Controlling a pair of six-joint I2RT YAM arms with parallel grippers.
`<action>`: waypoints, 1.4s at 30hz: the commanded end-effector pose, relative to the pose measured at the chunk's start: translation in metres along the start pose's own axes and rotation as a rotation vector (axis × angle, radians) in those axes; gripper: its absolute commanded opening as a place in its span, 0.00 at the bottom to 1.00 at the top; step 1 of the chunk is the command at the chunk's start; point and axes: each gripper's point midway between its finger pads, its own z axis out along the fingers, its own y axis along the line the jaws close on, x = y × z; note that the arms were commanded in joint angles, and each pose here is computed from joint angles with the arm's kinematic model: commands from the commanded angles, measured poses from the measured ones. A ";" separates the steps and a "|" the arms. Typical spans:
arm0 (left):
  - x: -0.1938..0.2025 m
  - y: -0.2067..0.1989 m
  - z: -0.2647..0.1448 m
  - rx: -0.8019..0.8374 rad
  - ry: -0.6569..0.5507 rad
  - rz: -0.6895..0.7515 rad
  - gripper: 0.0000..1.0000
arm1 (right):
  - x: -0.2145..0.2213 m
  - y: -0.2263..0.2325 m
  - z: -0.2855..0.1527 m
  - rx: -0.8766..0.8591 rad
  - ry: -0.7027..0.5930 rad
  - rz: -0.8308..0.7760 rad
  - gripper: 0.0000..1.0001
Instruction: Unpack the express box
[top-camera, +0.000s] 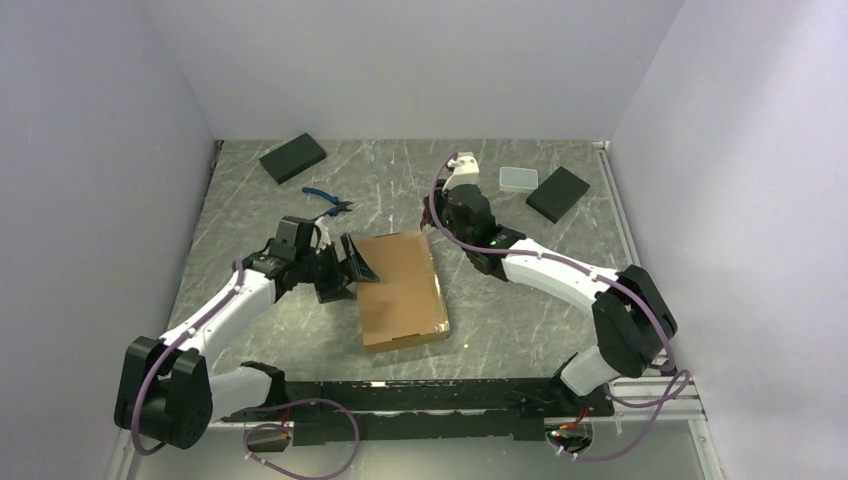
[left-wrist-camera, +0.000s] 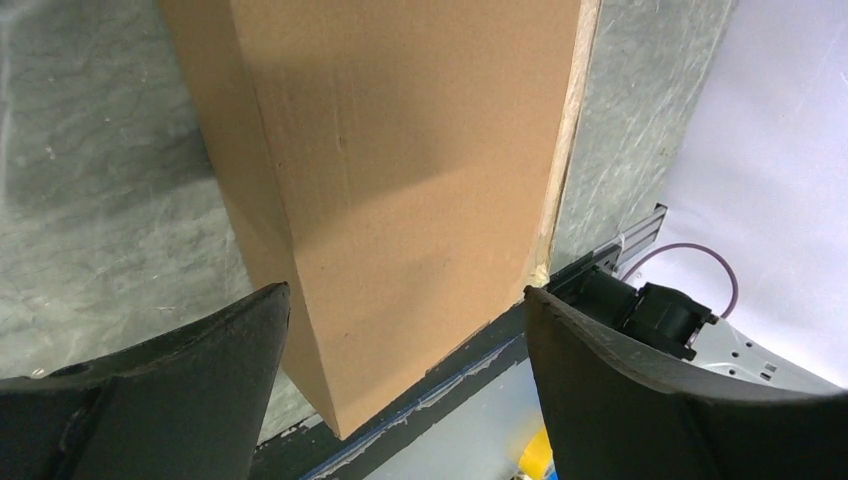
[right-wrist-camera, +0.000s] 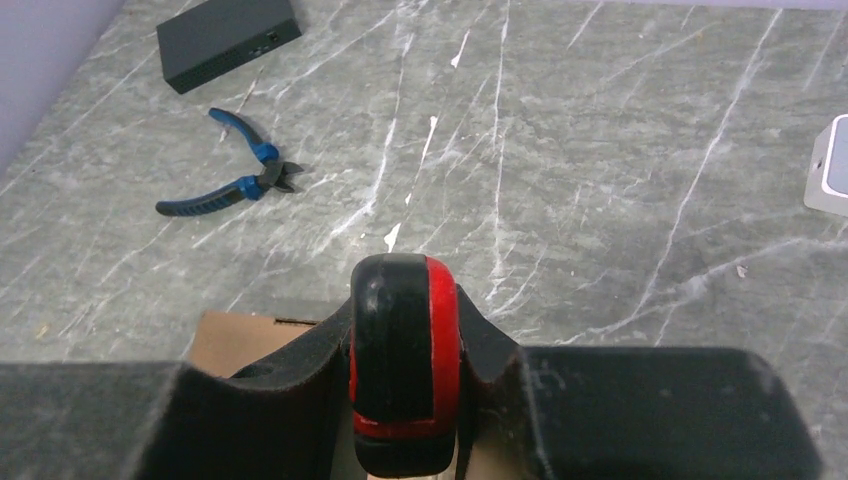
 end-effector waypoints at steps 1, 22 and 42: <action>-0.014 -0.009 -0.016 -0.046 -0.052 0.071 0.91 | -0.044 0.011 0.006 -0.005 -0.131 0.034 0.00; -0.130 -0.111 0.072 0.292 0.081 0.149 0.00 | -0.032 -0.001 0.007 0.043 -0.123 0.020 0.00; -0.117 -0.077 0.135 0.225 0.144 0.135 0.00 | -0.023 0.001 0.013 0.033 -0.109 -0.009 0.00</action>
